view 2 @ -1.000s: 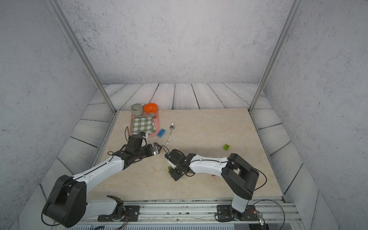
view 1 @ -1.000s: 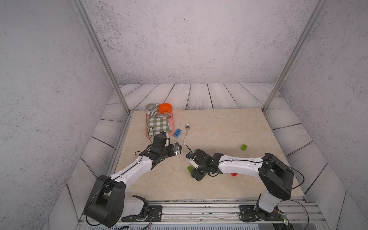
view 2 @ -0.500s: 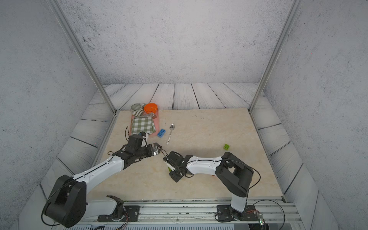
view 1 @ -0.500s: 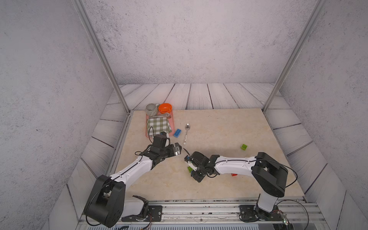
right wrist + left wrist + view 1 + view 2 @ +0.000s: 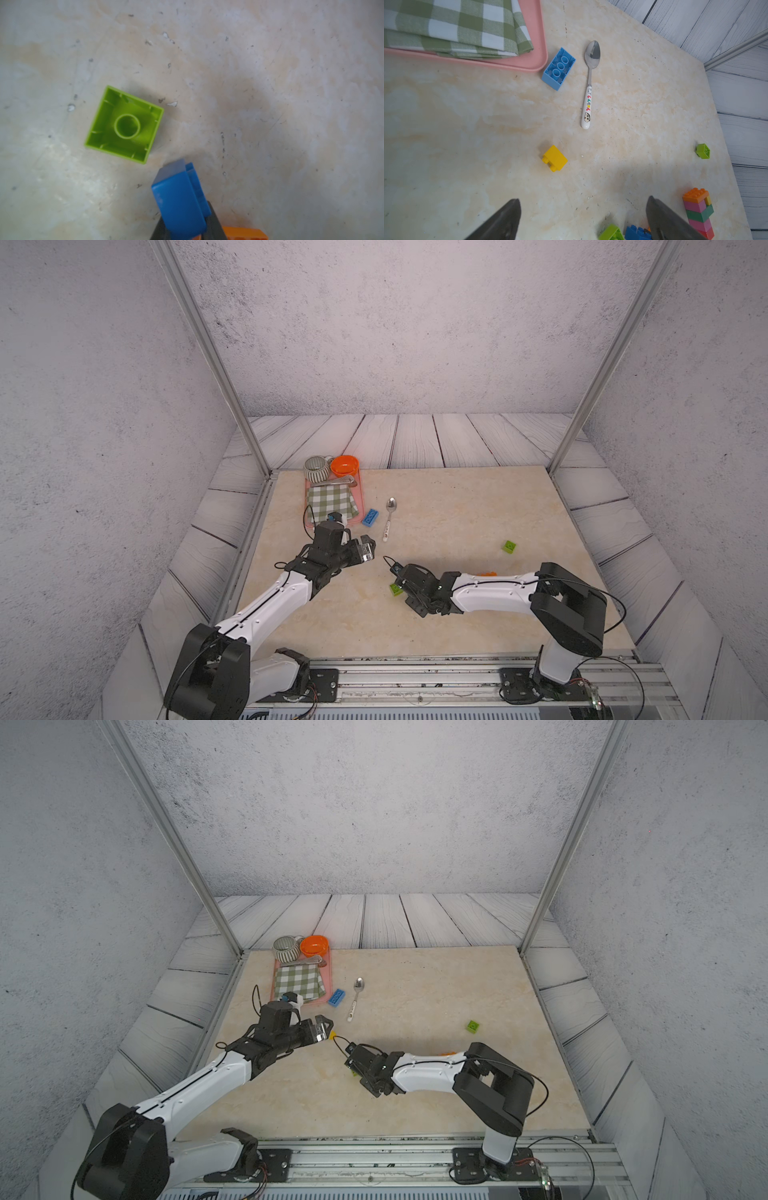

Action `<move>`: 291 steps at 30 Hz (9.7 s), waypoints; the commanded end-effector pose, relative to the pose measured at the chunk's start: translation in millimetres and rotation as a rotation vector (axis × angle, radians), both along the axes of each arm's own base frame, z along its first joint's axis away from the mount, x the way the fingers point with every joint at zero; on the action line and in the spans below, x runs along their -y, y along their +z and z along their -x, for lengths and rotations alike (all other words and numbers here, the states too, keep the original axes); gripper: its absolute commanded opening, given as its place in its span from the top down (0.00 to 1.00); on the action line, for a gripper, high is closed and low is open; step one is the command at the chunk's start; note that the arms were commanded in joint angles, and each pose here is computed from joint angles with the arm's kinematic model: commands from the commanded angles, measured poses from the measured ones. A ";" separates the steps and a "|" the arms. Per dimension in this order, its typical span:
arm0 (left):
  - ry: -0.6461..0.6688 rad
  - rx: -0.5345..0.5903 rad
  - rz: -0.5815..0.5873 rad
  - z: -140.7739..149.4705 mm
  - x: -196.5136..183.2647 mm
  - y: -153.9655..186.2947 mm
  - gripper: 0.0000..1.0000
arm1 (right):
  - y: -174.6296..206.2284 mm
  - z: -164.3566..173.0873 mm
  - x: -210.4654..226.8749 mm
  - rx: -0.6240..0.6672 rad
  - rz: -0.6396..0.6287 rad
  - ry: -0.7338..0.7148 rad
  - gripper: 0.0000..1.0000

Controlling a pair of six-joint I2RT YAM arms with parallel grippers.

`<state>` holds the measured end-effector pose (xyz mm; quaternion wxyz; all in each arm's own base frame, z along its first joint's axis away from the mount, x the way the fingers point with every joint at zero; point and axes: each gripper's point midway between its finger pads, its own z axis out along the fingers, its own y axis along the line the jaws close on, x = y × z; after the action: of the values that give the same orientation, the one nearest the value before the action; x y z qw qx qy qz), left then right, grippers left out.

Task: Assemble the letter p with lego
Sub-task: Adjust the lego brick at the center of the board, then pick up the lego brick from the center of the board.

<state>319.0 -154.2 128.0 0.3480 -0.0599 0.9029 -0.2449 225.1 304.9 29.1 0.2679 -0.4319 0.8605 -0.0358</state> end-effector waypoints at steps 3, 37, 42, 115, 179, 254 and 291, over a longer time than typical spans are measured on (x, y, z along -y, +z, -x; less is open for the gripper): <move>0.032 0.008 -0.018 0.3 -9.3 -2.2 0.02 | 17.2 7.0 -2.0 0.098 -0.012 0.034 0.87; 0.025 0.023 -0.017 2.8 -9.7 3.9 0.01 | 3.2 104.4 -16.5 0.067 0.066 0.260 0.72; 0.031 0.026 -0.025 2.8 -11.6 4.0 0.01 | 26.8 101.2 -20.6 0.092 -0.018 0.227 0.44; 0.077 0.033 -0.008 3.0 -20.5 4.1 0.02 | 4.5 61.2 -39.4 0.134 0.207 0.380 0.28; 0.192 0.023 -0.095 2.4 -50.2 -4.2 0.02 | 31.5 -37.9 -7.2 0.388 0.393 0.204 0.83; 0.146 -0.819 -0.159 80.8 78.3 -113.2 0.43 | 107.1 -30.7 98.4 -0.207 -0.521 -0.406 0.01; -0.089 -0.697 0.167 94.6 111.2 -16.9 0.75 | 153.2 -10.4 80.2 -0.111 -0.862 -0.240 0.01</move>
<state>225.9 -250.9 91.0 0.0115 -0.1782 0.9616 -0.2082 234.6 213.6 157.6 0.3393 -0.1745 0.8829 0.2737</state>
